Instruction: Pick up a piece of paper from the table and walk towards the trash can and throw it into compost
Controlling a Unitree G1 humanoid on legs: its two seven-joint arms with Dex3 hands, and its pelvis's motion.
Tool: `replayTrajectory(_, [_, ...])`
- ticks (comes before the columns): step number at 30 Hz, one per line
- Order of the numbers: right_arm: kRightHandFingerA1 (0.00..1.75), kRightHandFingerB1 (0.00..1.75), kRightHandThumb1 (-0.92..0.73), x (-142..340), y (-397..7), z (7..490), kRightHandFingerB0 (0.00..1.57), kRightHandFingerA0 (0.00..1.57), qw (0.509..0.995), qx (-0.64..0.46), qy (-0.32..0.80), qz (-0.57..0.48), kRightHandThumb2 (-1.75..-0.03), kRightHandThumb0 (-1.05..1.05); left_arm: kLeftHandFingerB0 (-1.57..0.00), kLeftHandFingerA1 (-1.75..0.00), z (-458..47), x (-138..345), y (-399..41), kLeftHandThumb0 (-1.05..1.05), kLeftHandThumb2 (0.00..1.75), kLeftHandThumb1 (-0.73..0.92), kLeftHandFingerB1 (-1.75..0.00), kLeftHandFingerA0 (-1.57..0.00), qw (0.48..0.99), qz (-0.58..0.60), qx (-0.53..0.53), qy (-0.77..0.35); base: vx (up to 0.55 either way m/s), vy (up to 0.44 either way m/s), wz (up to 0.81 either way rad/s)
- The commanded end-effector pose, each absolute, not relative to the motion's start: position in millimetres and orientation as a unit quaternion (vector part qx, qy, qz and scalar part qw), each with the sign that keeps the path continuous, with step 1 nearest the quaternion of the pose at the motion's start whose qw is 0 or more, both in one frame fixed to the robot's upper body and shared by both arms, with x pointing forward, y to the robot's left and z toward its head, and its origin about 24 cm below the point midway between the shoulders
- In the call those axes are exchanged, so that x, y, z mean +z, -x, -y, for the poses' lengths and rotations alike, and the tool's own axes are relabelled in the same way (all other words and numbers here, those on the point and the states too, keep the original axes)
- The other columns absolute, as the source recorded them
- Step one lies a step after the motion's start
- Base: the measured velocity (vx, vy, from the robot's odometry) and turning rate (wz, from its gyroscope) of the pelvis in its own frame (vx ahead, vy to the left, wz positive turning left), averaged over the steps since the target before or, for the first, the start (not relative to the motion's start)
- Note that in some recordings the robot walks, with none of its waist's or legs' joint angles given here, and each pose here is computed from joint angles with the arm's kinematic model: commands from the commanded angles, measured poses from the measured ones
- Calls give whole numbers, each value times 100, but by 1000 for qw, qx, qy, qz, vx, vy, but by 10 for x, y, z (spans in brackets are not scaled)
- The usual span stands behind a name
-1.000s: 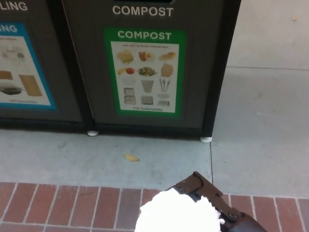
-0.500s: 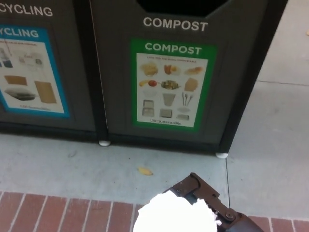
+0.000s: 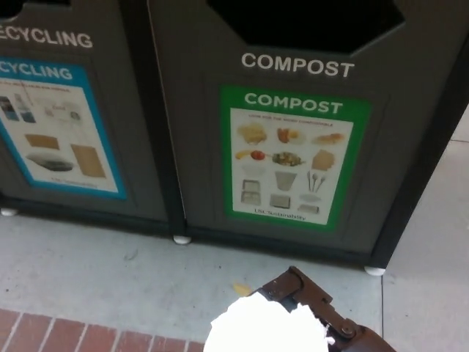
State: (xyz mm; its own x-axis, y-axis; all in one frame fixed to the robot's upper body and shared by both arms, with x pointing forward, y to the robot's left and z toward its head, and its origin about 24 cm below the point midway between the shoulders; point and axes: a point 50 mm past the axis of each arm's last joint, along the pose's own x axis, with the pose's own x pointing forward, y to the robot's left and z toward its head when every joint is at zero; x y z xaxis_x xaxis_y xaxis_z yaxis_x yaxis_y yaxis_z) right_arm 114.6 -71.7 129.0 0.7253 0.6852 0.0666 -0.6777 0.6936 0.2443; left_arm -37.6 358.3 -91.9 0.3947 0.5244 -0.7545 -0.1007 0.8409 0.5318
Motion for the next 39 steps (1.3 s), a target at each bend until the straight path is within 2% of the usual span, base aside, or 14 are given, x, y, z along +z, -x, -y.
replayTrajectory(1, [175,173,-51,1279,-1135,716,74,95,918,372,-133,-18,-125,-25,-86,-102,-3618,-872,365,-6,86,65,-88,-93,820,-496,186,-216,277,-5,-9])
replayTrajectory(10, [175,175,-54,1279,-1145,726,73,95,917,375,-138,-18,-123,-26,-88,-97,-3625,-898,383,-6,81,66,-85,-95,817,-502,193,-209,238,92,-8])
replayTrajectory(13, [175,174,-53,1275,-1145,724,74,96,917,375,-135,-22,-121,-25,-84,-95,-3628,-897,392,-10,72,69,-81,-93,813,-503,194,-220,311,209,-28])
replayTrajectory(16, [175,174,-53,1277,-1142,727,73,95,917,374,-133,-21,-122,-25,-84,-97,-3623,-886,405,-10,75,69,-83,-92,815,-503,192,-214,208,137,3])
replayTrajectory(17, [175,171,-54,1278,-1145,729,76,94,917,375,-133,-21,-120,-26,-87,-98,-3621,-886,400,-9,83,65,-87,-93,815,-502,190,-216,157,97,3])
replayTrajectory(19, [175,170,-53,1281,-1151,729,76,94,917,376,-132,-20,-121,-25,-84,-95,-3622,-890,391,-8,77,68,-82,-90,815,-502,189,-219,132,63,4])
replayTrajectory(21, [175,170,-53,1281,-1156,727,76,94,917,377,-131,-19,-122,-24,-84,-96,-3623,-895,387,-8,77,67,-83,-93,814,-503,192,-216,129,5,2])
replayTrajectory(26, [175,170,-53,1287,-1171,724,76,93,915,381,-131,-18,-122,-24,-84,-95,-3618,-911,375,-8,76,69,-82,-91,815,-503,199,-209,106,-91,-2])
replayTrajectory(32, [175,173,-54,1297,-1170,727,72,94,915,382,-127,-19,-121,-23,-87,-99,-3609,-896,380,-6,80,67,-85,-94,820,-496,197,-206,184,-1,-8])
replayTrajectory(38, [175,173,-54,1296,-1177,728,73,94,915,383,-128,-14,-121,-24,-86,-98,-3613,-894,381,-7,78,68,-85,-94,821,-496,194,-207,132,79,-14])
replayTrajectory(39, [175,170,-54,1297,-1177,727,75,93,915,382,-129,-14,-121,-25,-87,-99,-3621,-895,374,-5,81,66,-86,-95,820,-496,196,-206,144,139,-7])
